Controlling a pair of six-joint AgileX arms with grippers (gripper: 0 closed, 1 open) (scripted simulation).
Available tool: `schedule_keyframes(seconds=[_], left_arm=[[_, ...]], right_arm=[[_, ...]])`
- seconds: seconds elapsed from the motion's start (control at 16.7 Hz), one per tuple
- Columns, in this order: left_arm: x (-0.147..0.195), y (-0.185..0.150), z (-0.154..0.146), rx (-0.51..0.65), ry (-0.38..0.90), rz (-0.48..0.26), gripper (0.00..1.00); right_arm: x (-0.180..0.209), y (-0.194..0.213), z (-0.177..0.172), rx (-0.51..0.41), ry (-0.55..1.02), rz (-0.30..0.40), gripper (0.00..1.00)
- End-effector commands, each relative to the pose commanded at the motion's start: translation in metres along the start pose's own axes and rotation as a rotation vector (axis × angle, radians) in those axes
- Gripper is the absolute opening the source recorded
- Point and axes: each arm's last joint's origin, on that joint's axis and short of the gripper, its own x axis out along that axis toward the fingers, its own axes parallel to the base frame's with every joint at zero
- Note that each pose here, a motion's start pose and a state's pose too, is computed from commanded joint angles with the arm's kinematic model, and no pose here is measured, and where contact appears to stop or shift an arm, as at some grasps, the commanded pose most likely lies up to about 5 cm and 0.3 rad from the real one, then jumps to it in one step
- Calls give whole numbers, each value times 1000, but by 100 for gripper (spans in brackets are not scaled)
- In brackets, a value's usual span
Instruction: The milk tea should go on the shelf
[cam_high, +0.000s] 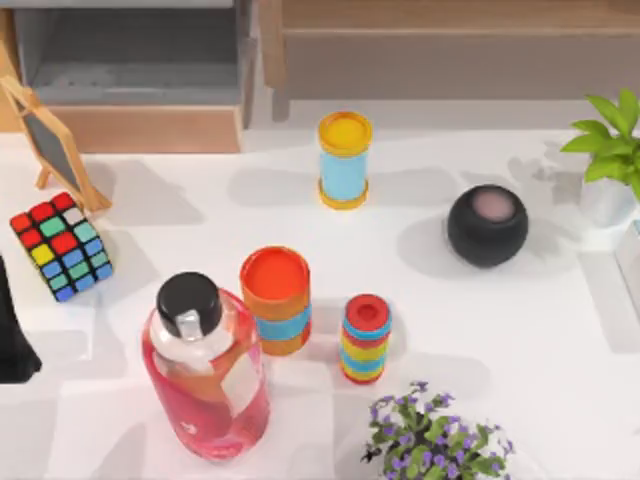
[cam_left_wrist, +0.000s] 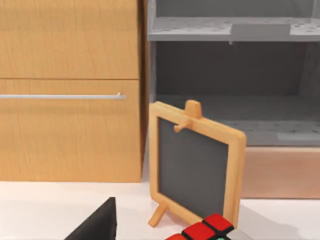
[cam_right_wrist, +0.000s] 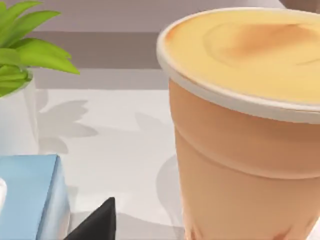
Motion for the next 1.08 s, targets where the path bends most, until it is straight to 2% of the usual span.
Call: schedule_keyframes(seconds=[0.6, 1.08], left_arm=[[0, 0, 0, 0, 0, 0, 100], [0, 0, 0, 0, 0, 0, 100]], right_arm=[[3, -11, -9, 6, -2, 2, 100], [74, -12, -10, 8, 0, 0, 100]])
